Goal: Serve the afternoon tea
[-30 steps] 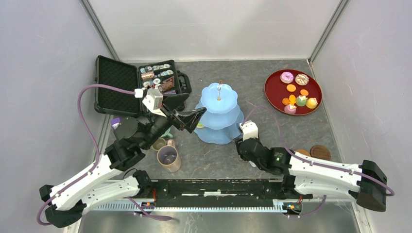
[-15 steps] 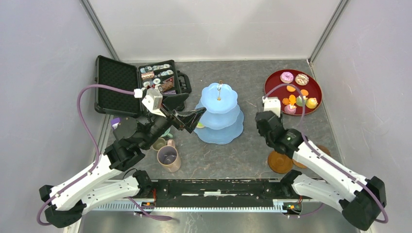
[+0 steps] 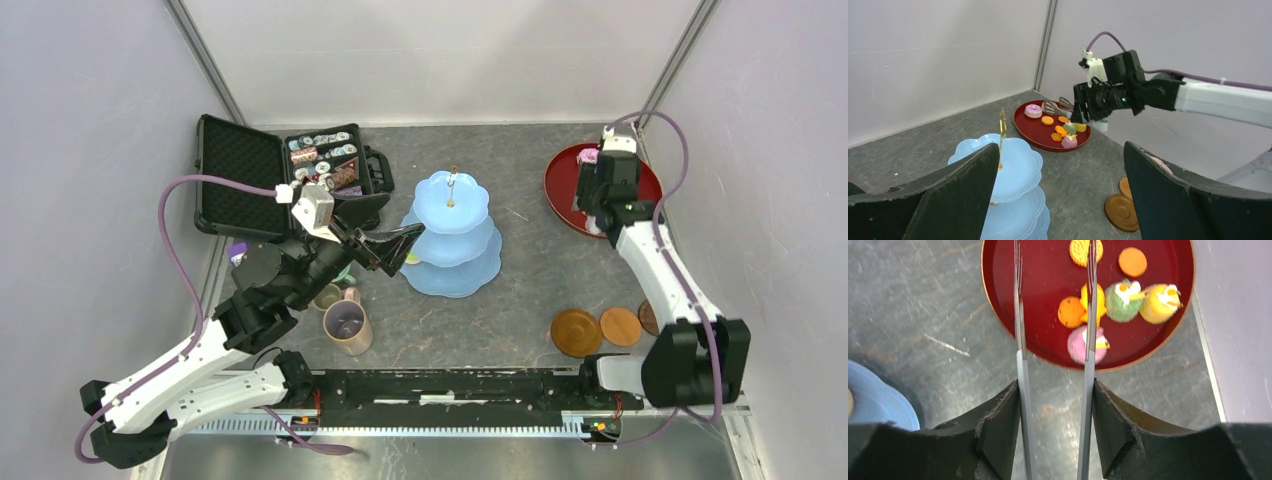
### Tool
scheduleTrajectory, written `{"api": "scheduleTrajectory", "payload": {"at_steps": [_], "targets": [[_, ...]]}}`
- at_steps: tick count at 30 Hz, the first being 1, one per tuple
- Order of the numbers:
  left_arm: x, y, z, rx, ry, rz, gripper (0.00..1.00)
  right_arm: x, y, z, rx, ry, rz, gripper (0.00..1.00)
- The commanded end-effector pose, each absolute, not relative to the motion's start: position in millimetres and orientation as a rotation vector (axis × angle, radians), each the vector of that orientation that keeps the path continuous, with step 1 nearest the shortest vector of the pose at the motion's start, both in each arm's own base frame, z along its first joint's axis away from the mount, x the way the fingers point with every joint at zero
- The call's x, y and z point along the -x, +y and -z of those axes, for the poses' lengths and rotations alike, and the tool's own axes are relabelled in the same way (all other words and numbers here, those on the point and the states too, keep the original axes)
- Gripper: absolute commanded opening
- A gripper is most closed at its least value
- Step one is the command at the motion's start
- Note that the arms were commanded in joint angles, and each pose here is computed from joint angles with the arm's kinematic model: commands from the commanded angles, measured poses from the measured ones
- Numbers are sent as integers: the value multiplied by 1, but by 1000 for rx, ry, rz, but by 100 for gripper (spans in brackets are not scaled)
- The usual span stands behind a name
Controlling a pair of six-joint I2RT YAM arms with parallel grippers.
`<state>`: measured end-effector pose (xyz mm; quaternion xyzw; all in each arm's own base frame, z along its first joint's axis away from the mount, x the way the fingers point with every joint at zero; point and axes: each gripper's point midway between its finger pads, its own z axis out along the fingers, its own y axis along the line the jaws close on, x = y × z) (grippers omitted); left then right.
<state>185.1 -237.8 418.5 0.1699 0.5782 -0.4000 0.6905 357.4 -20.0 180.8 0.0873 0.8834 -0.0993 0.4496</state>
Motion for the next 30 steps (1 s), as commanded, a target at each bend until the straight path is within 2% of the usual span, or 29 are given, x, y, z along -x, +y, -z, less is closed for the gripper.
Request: {"api": "scheduleTrajectory", "payload": {"at_steps": [1,9,16,30], "targets": [[-185,-236,-425,-385,1263,874,100,-407,-27,-212,-199,2110,83,57],[-187,-239,-422,-391,1272,868,100,-450,-66,-205,-262,2151,107,57],[-188,-240,-420,-393,1277,863,100,-482,-75,-184,-243,2221,88,60],[-189,-241,-419,-395,1280,857,100,-493,-79,-146,-230,2287,106,62]]}}
